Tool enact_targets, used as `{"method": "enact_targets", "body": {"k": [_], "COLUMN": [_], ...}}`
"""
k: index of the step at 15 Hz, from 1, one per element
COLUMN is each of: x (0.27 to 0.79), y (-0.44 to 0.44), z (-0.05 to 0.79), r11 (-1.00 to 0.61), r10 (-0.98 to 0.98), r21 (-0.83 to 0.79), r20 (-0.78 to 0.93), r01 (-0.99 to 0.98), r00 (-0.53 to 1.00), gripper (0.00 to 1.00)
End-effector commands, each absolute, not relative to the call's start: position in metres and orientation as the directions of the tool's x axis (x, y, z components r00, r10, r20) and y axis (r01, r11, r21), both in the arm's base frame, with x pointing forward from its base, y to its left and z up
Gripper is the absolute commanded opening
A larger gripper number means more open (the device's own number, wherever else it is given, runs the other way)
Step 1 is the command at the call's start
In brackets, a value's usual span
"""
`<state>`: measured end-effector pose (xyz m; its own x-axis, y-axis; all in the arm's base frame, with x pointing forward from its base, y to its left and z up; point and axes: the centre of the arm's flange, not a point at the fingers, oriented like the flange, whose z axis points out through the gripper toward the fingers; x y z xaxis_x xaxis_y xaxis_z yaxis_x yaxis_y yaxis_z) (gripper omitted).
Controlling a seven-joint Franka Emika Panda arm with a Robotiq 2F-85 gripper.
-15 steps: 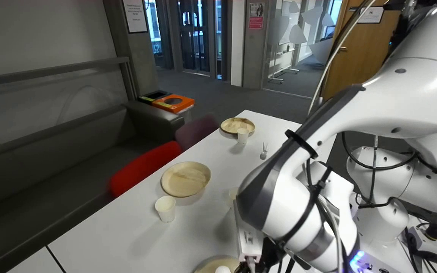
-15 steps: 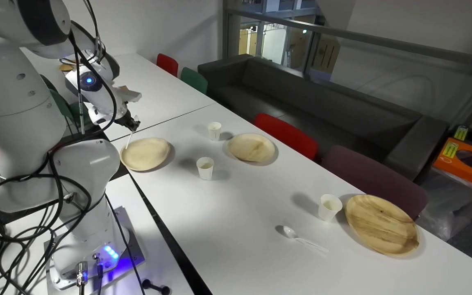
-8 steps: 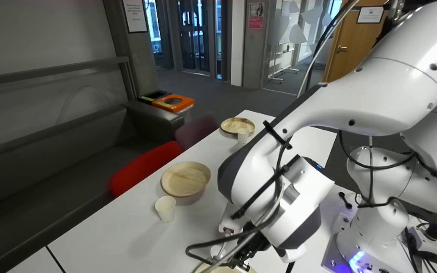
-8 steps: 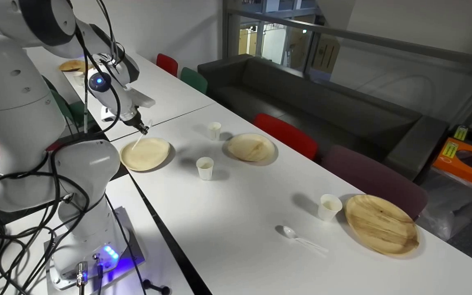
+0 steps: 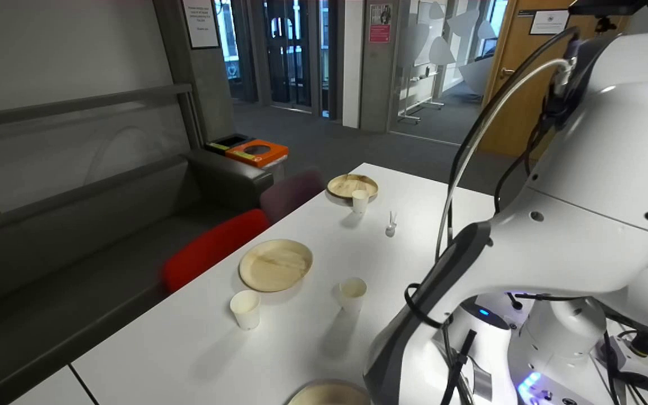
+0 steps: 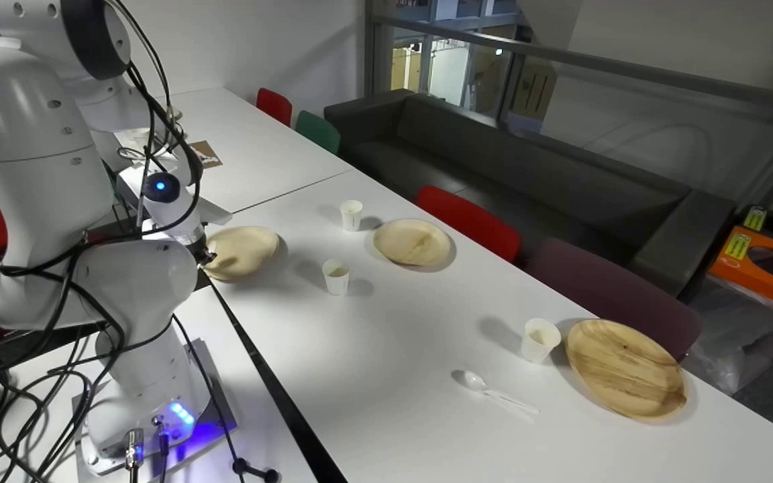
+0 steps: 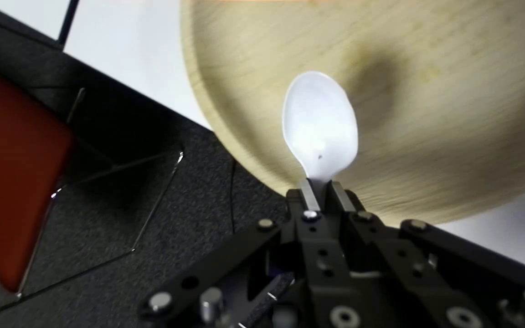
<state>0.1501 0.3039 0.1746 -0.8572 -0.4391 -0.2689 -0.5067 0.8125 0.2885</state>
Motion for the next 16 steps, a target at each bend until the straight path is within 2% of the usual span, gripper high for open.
{"method": "enact_targets", "body": {"k": [1, 7, 12, 16], "x": [0.21, 0.26, 0.308, 0.324], "y": [0.313, 0.323, 0.325, 0.327], "z": [0.217, 0.233, 0.257, 0.255], "r11": [0.715, 0.667, 0.807, 0.915], "r10": [-0.463, -0.448, -0.315, -0.219], "r21": [0.463, 0.573, 0.468, 0.298], "r20": [-0.248, -0.202, -0.174, -0.199], "r01": [-0.525, -0.476, -0.36, -0.272], "r00": [-0.851, -0.871, -0.933, -0.955], "gripper": [0.03, 0.03, 0.03, 0.03]}}
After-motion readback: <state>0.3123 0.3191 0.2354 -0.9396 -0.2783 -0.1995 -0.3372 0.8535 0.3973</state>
